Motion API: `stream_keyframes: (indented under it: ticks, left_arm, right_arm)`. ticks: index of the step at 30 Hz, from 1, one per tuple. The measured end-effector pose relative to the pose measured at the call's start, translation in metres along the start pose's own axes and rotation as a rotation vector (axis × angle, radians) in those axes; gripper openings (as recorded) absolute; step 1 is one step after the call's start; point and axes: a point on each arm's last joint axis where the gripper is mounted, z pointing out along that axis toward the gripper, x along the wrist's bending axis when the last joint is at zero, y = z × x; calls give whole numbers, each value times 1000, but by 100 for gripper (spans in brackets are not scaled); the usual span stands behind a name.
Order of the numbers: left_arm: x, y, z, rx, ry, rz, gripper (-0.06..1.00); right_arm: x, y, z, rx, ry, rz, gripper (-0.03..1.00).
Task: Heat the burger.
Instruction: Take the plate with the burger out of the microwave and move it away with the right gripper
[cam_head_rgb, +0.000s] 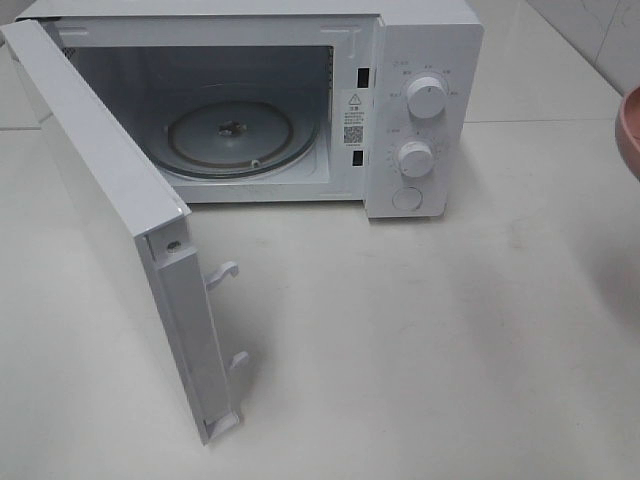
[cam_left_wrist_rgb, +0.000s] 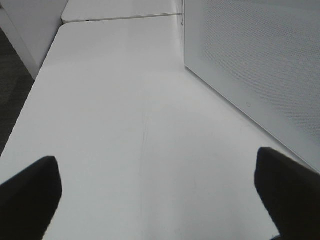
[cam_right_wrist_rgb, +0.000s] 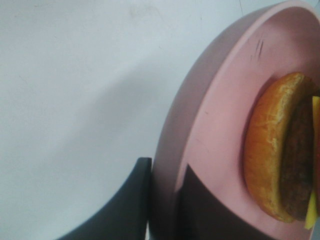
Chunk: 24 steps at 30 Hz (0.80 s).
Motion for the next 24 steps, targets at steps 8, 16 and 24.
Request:
stream_keyframes:
  ticks: [8, 16, 24]
  left_arm:
    - [0, 0, 0, 0, 0, 0, 97]
    - [0, 0, 0, 0, 0, 0, 97]
    - [0, 0, 0, 0, 0, 0, 97]
  right_arm:
    - [5, -1, 13, 179, 16, 117, 12]
    - [12, 9, 33, 300, -18, 362, 12]
    - [21, 17, 52, 387, -46, 470, 12]
